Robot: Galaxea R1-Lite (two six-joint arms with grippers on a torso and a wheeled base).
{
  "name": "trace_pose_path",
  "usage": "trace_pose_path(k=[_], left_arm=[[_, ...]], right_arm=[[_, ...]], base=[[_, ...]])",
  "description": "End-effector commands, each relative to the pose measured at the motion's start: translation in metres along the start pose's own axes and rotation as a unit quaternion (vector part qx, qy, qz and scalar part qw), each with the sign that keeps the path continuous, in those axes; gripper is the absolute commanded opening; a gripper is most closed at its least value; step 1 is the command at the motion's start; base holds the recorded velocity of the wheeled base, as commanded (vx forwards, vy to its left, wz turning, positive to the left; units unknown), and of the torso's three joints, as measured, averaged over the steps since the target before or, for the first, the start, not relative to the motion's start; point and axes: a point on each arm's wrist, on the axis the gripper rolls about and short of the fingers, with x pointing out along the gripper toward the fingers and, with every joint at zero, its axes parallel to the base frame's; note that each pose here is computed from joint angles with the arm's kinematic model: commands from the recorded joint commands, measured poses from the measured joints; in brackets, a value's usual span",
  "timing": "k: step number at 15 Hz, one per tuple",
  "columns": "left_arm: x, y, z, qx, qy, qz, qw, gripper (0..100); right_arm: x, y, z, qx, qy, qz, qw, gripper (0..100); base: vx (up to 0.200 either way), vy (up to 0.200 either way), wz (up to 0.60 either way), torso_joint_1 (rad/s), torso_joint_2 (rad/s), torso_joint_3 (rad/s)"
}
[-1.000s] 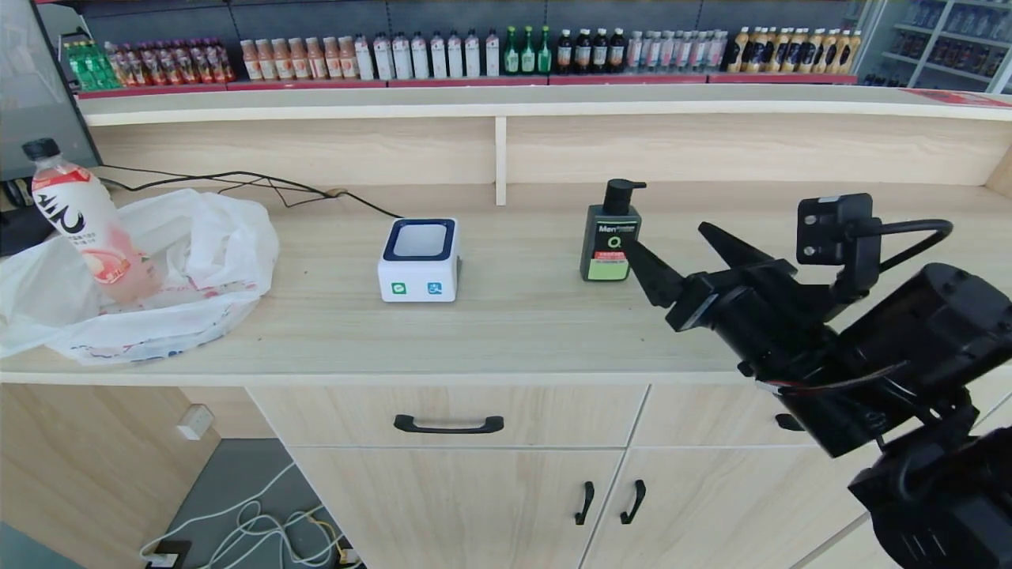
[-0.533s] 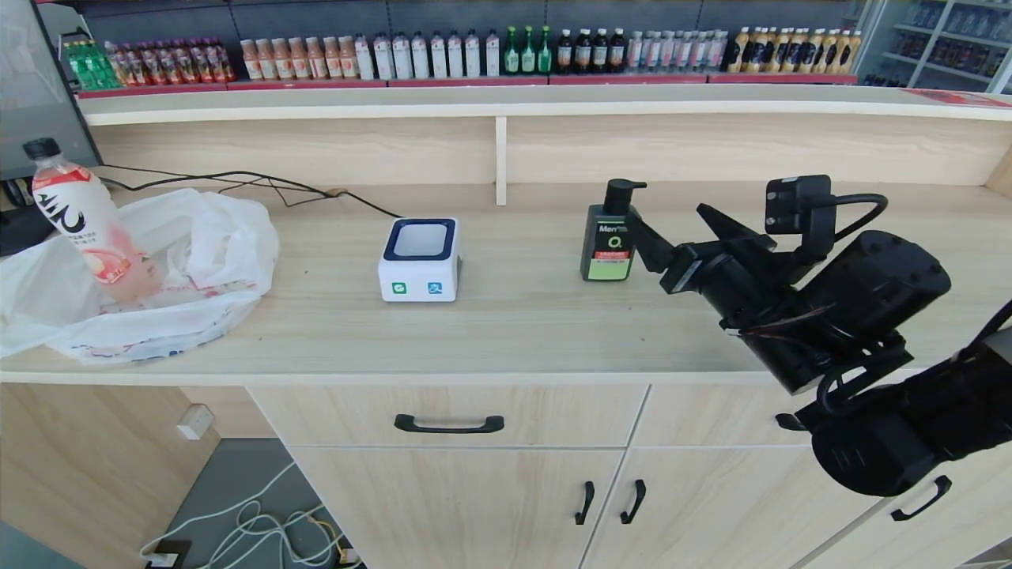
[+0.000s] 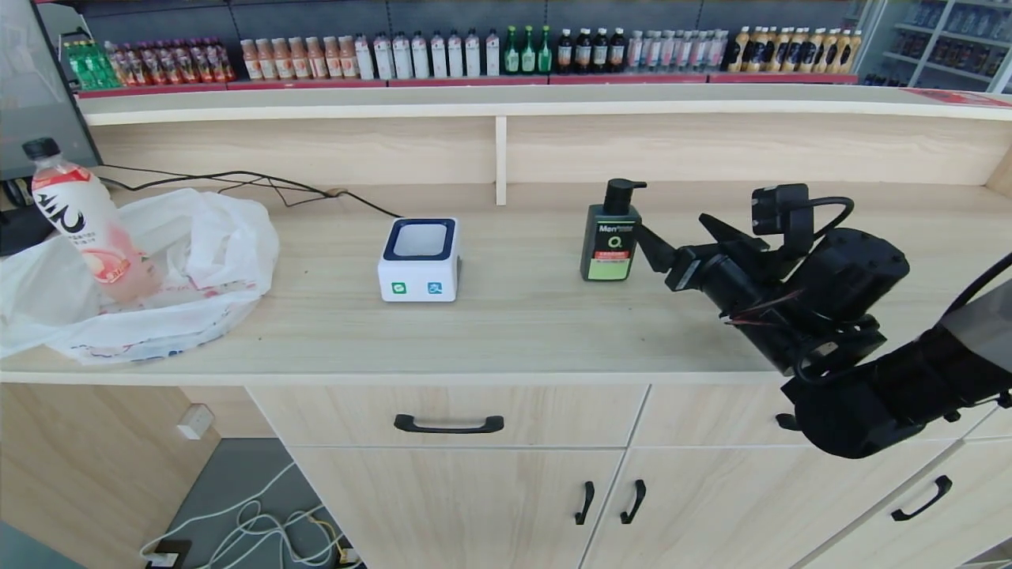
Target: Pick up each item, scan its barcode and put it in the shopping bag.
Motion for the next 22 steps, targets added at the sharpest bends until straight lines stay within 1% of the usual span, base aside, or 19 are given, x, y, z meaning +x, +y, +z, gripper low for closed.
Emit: trace_pose_path(k=[1, 4, 10, 15, 17, 22], left_arm=[[0.0000, 0.0000, 0.0000, 0.000, 0.000, 0.000, 1.0000, 100], [0.0000, 0.0000, 0.0000, 0.000, 0.000, 0.000, 1.0000, 100], [0.0000, 0.0000, 0.0000, 0.000, 0.000, 0.000, 1.0000, 100], [0.0000, 0.0000, 0.0000, 0.000, 0.000, 0.000, 1.0000, 100], [0.0000, 0.0000, 0.0000, 0.000, 0.000, 0.000, 1.0000, 100], [0.0000, 0.0000, 0.0000, 0.000, 0.000, 0.000, 1.0000, 100]], right_arm=[[-0.0004, 0.0062, -0.0042, -0.002, 0.003, 0.004, 1.000, 0], [-0.0015, 0.0117, -0.0086, -0.009, 0.007, 0.008, 1.000, 0], [-0.0029, 0.0076, -0.0078, -0.020, 0.003, 0.007, 1.000, 0], [-0.0020, 0.0085, -0.0069, -0.024, 0.001, 0.009, 1.000, 0], [-0.0017, 0.0093, -0.0062, -0.029, -0.007, 0.013, 0.999, 0], [-0.0023, 0.0129, -0.0065, -0.029, -0.007, 0.018, 0.999, 0]], base=[[0.000, 0.000, 0.00, 0.000, 0.00, 0.000], [0.000, 0.000, 0.00, 0.000, 0.00, 0.000], [0.000, 0.000, 0.00, 0.000, 0.00, 0.000], [0.000, 0.000, 0.00, 0.000, 0.00, 0.000], [0.000, 0.000, 0.00, 0.000, 0.00, 0.000], [0.000, 0.000, 0.00, 0.000, 0.00, 0.000]])
